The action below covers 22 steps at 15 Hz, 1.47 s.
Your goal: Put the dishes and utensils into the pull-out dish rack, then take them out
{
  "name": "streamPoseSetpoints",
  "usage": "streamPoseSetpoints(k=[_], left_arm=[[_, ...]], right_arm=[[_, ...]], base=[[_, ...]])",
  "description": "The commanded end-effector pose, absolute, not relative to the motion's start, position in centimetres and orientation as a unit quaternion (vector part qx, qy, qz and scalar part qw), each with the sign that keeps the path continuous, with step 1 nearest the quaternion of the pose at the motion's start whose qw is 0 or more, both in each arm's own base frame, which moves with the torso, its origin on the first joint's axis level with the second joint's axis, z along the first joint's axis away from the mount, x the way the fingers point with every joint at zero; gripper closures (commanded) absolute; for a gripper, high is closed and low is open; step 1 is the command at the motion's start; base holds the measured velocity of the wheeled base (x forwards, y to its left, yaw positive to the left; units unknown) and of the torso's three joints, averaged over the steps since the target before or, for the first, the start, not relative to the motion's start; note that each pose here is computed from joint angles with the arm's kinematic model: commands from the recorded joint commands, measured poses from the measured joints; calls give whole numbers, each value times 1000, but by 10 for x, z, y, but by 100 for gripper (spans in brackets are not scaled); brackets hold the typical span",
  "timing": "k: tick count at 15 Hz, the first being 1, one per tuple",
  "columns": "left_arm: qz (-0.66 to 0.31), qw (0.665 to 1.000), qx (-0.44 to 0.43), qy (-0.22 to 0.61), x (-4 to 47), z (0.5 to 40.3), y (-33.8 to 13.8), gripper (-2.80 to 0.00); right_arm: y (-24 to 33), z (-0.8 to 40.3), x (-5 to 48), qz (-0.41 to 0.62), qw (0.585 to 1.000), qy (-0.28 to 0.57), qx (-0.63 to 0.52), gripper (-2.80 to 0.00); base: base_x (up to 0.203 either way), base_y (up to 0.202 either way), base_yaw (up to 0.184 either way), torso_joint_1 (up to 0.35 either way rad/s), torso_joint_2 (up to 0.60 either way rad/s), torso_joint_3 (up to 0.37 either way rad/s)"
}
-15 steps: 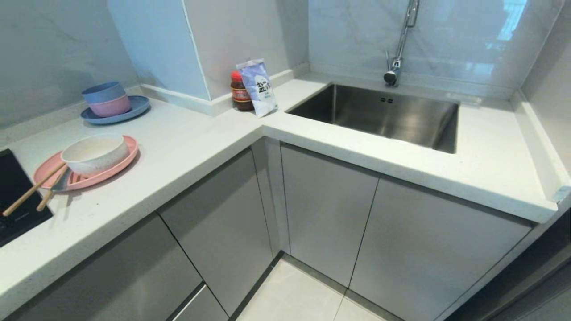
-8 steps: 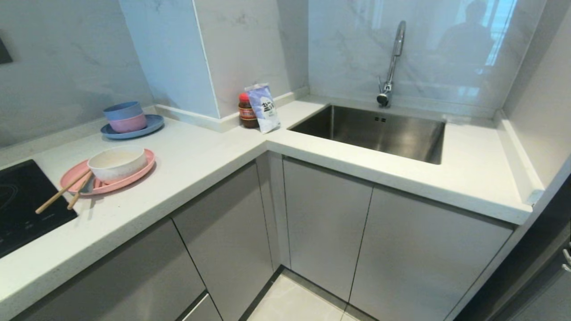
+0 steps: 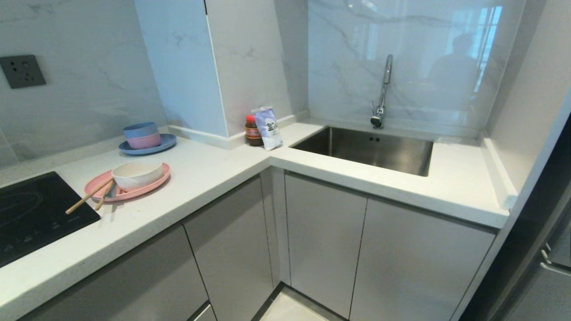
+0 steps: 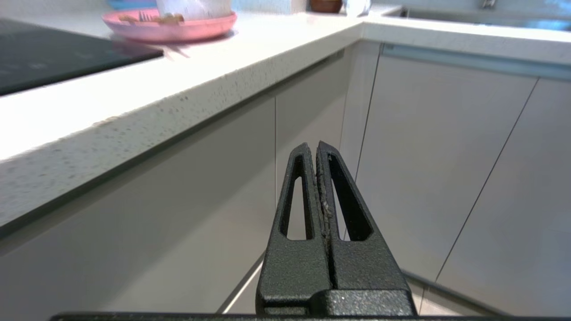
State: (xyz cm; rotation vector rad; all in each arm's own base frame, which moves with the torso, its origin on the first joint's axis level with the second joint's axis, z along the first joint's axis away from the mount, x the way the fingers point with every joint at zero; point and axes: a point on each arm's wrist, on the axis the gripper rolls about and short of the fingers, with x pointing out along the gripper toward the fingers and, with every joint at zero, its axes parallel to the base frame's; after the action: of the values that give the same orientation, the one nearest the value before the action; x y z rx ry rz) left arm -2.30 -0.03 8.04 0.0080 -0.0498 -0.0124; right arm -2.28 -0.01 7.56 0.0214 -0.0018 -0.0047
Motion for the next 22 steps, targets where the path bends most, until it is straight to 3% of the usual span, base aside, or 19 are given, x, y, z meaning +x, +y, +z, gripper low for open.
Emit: streamPoseSetpoints(k=[1, 22], left_arm=[[-7, 1000, 6, -15, -21, 75, 0, 0], [-2, 1000, -14, -17, -21, 75, 0, 0]], right_arm=[[0, 75, -23, -2, 1000, -2, 11, 0], [0, 75, -23, -2, 1000, -2, 11, 0]], base=[[0, 0, 0, 5, 5, 203], [0, 0, 0, 1, 1, 26]])
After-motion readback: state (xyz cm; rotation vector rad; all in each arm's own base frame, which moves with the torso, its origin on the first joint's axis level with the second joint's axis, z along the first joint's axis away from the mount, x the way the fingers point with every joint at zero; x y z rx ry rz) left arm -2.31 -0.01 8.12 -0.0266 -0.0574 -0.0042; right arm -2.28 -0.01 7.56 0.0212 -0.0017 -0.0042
